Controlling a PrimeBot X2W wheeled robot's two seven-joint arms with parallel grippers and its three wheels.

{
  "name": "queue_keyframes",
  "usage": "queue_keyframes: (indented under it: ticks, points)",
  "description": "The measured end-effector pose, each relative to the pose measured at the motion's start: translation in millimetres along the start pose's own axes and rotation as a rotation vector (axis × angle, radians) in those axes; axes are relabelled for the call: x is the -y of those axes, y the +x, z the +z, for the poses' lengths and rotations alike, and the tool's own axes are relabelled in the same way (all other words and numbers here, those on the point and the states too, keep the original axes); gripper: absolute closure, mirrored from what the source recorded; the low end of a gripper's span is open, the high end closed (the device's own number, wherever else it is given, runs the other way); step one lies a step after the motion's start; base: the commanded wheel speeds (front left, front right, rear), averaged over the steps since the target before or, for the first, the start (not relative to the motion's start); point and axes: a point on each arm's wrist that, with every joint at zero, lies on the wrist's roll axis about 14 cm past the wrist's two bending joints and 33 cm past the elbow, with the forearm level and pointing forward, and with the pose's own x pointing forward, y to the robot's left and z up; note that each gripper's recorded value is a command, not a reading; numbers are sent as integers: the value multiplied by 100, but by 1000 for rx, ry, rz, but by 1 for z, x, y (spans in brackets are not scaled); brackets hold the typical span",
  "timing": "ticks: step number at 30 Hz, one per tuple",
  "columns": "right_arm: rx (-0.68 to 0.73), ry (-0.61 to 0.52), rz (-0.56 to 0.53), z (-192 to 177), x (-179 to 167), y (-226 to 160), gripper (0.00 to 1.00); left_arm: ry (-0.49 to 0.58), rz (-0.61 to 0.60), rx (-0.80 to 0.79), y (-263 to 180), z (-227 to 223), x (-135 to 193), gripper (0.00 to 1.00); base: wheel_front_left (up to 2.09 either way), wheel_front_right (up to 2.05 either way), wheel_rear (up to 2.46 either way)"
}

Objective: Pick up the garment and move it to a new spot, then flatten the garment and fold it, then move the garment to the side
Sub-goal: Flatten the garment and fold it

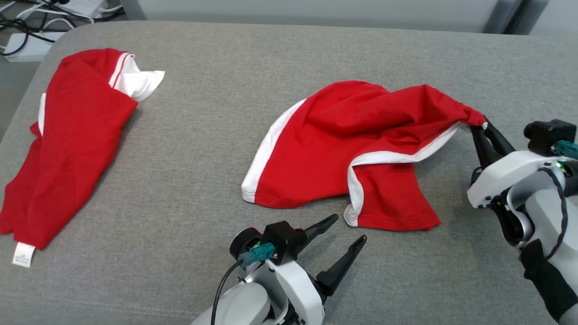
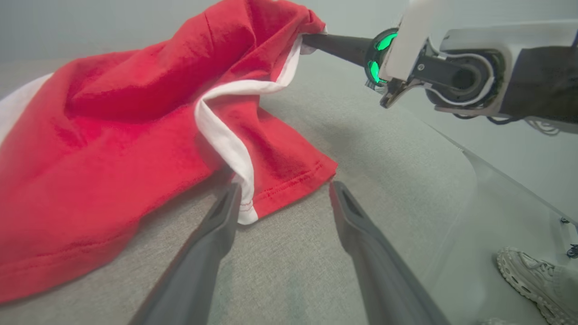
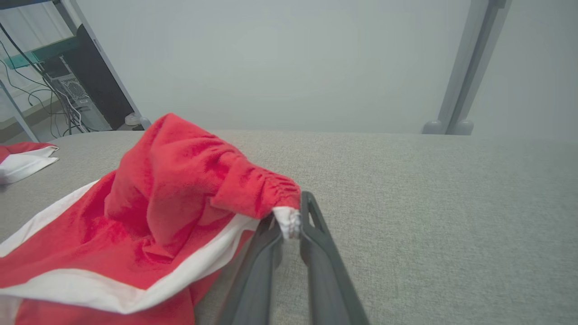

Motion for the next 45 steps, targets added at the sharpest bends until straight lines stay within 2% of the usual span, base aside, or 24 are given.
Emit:
queue_keyframes:
  ticks: [7,13,19,20,21,22,23,25,27,28,34,38,45]
  points:
    - [-6,1,-2,-3,1,-1,100,15,44,-114,11,-27,-28,0,0,0,0]
    - [-9,-14,-21,-3,13,0,100,-56,-20,-135,25,-37,-11,0,0,0,0]
    - [-11,-12,-34,-5,18,-3,100,-51,-47,-146,38,-35,-7,0,0,0,0]
    - [-10,-9,-33,-5,17,-3,100,-53,-49,-147,39,-35,-7,10,0,0,0]
    - [-9,-6,-31,-5,15,-3,100,-53,-44,-149,40,-35,-8,38,0,0,0]
    - [-9,-3,-28,-5,14,-3,100,-46,-42,-156,41,-37,-8,51,0,0,0]
    - [-9,-2,-26,-6,13,-3,100,-42,-42,-161,42,-38,-7,47,0,0,0]
    - [-5,-3,-24,-4,12,-2,100,-36,-46,-168,44,-40,-7,27,0,0,0]
    - [0,-6,-24,-1,13,-1,100,-33,-44,-176,45,-42,-7,64,0,0,0]
    - [3,-7,-24,0,13,-1,100,-29,-38,-181,44,-43,-8,100,0,0,0]
    - [20,-9,-14,6,10,0,100,-5,-15,-206,41,-50,-13,100,0,0,0]
    - [31,-10,-10,11,8,0,100,55,17,-199,43,-43,-25,100,0,0,0]
    - [63,-6,-6,23,6,0,100,33,39,-119,47,-17,-27,100,0,0,0]
